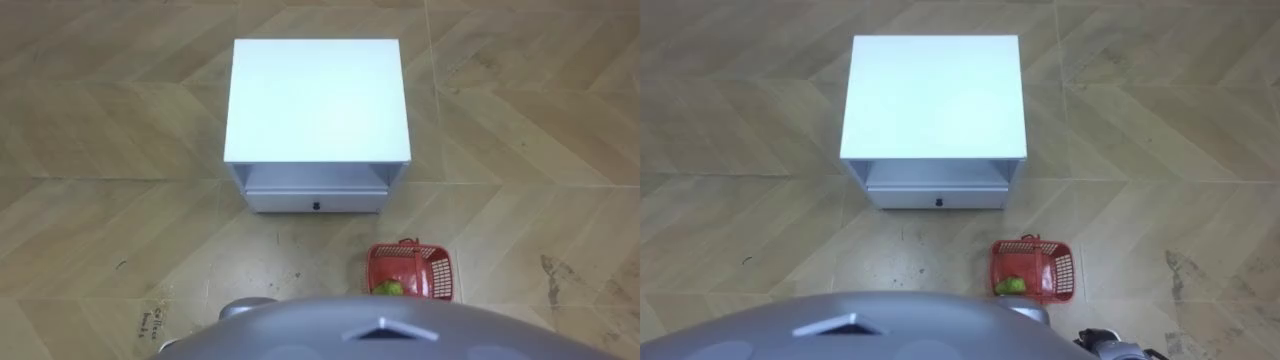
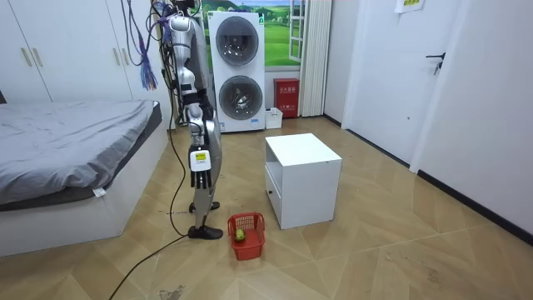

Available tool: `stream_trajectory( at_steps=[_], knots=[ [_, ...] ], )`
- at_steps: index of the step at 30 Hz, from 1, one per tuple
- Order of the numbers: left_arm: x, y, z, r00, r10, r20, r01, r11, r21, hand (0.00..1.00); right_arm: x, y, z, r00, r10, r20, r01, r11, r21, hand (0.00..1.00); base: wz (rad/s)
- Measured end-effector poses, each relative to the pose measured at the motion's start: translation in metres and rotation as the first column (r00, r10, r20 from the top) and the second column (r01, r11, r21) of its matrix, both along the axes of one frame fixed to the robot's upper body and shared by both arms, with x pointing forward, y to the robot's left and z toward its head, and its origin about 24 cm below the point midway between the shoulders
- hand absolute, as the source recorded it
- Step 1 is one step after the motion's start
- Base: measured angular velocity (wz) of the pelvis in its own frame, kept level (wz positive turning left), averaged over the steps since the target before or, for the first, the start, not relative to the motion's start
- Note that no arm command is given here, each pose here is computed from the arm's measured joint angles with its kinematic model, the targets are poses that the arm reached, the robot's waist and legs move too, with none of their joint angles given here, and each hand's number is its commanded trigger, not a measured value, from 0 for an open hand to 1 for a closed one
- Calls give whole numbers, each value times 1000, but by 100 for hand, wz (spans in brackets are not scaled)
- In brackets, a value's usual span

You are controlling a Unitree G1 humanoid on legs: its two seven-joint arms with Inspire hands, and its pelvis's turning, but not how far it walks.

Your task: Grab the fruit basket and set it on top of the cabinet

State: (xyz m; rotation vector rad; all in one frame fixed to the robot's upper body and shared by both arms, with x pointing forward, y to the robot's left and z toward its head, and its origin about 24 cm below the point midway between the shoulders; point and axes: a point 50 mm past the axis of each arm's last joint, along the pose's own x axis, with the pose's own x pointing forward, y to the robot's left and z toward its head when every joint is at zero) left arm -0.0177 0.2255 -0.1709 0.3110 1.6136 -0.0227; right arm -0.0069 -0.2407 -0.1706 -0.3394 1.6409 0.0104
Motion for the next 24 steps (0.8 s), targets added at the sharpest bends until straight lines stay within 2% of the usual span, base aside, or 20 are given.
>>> stream_trajectory(
  at_steps=[10, 24],
  knots=[
    [0, 0, 0, 1000, 8, 2, -8, 1000, 1, 0, 9, 0, 0, 998, 64, 5, -64, 998, -7, 0, 0],
    [-2, 1, 0, 1000, 22, 5, -22, 1000, 7, 0, 1, 1, 0, 999, 48, -2, -48, 999, 0, 0, 0]
  ],
)
